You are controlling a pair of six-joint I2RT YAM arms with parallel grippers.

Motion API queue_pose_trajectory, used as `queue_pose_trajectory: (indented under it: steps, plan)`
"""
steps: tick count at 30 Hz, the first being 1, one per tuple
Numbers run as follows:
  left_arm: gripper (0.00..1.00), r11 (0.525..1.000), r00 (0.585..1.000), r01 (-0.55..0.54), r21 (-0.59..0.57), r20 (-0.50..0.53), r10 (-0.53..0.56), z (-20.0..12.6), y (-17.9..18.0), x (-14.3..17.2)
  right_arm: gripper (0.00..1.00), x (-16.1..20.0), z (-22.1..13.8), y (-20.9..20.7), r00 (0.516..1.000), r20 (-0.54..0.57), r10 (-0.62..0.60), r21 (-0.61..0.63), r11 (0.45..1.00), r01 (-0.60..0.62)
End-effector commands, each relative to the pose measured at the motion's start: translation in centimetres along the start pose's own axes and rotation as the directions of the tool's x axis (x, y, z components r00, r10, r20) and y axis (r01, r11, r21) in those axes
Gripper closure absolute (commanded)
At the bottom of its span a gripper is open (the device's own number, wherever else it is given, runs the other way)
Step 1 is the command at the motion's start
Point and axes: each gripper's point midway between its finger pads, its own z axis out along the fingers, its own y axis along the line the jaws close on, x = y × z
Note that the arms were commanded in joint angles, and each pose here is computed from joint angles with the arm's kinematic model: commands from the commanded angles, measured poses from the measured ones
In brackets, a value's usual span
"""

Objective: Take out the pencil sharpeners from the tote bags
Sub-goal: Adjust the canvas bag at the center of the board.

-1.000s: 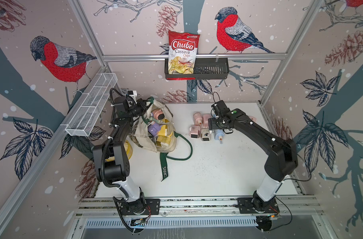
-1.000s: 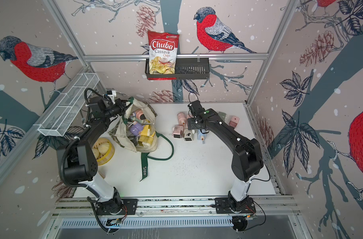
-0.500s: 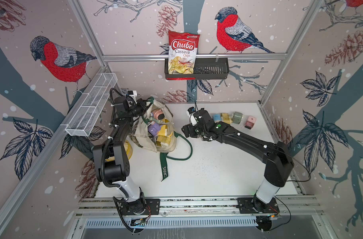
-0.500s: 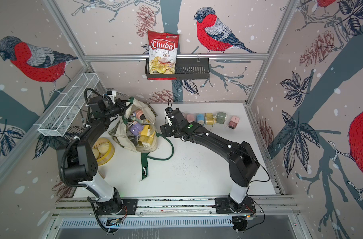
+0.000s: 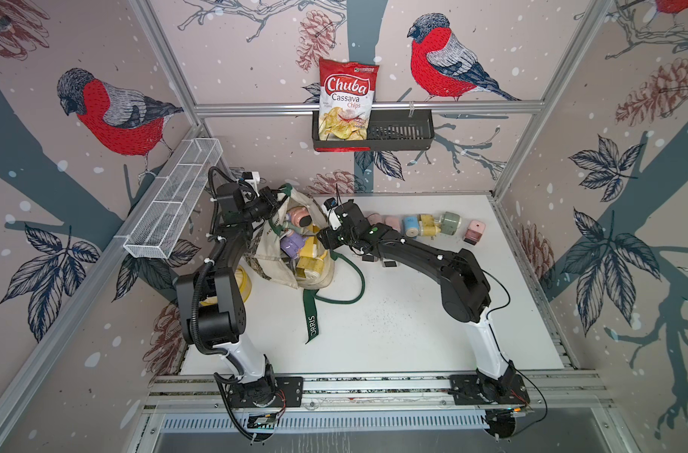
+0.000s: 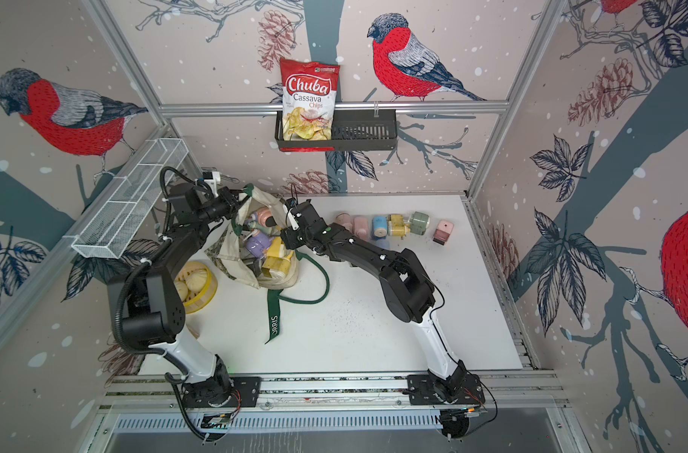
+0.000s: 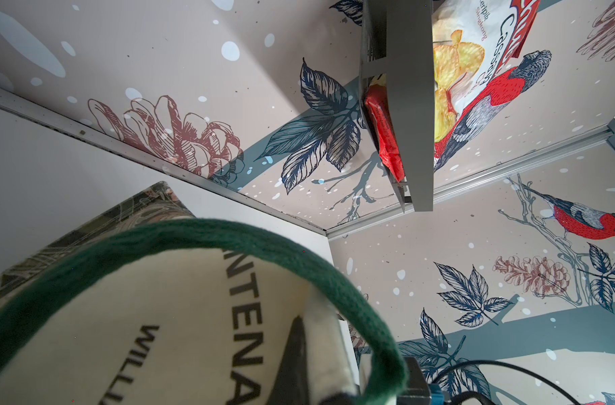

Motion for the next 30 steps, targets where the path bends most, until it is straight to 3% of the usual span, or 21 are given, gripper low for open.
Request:
queue_pose_trajectory:
  steps: [1, 5, 7, 13, 22, 27, 30]
  plan:
    - [1.00, 0.993, 0.995, -0.096, 0.074, 0.021, 0.095, -0.2, -2.3, -1.0, 0.60, -0.2, 0.4, -0.3, 1.000, 0.011, 0.016, 0.008, 1.000, -0.016]
    - [1.00, 0.992, 0.995, -0.099, 0.075, 0.022, 0.097, -0.2, -2.4, -1.0, 0.93, 0.2, 0.1, -0.1, 0.999, 0.033, 0.015, -0.008, 1.000, -0.015]
    - [1.00, 0.992, 0.995, -0.097, 0.075, 0.020, 0.096, -0.2, -2.4, -1.0, 1.00, 0.3, -0.4, 0.1, 0.999, 0.037, 0.022, -0.018, 1.000, -0.021]
    - [1.00, 0.991, 0.995, -0.103, 0.082, 0.017, 0.102, -0.2, -2.6, -1.0, 1.00, 1.7, -3.3, 1.4, 0.998, 0.061, 0.033, -0.068, 0.997, -0.029]
    - [1.00, 0.991, 0.995, -0.097, 0.088, 0.013, 0.096, -0.1, -2.5, -0.9, 0.99, 5.8, -5.9, 3.9, 0.999, 0.010, 0.033, -0.096, 0.995, -0.032]
    - [1.00, 0.991, 0.995, -0.097, 0.090, 0.003, 0.097, 0.3, -2.5, -0.5, 0.51, 4.6, -6.6, 3.1, 0.999, 0.030, 0.045, -0.074, 0.996, -0.042]
    - [1.00, 0.991, 0.995, -0.098, 0.088, 0.001, 0.098, 0.3, -2.5, -0.5, 0.35, 3.1, -7.6, 2.9, 0.997, 0.058, 0.045, -0.046, 0.998, -0.042]
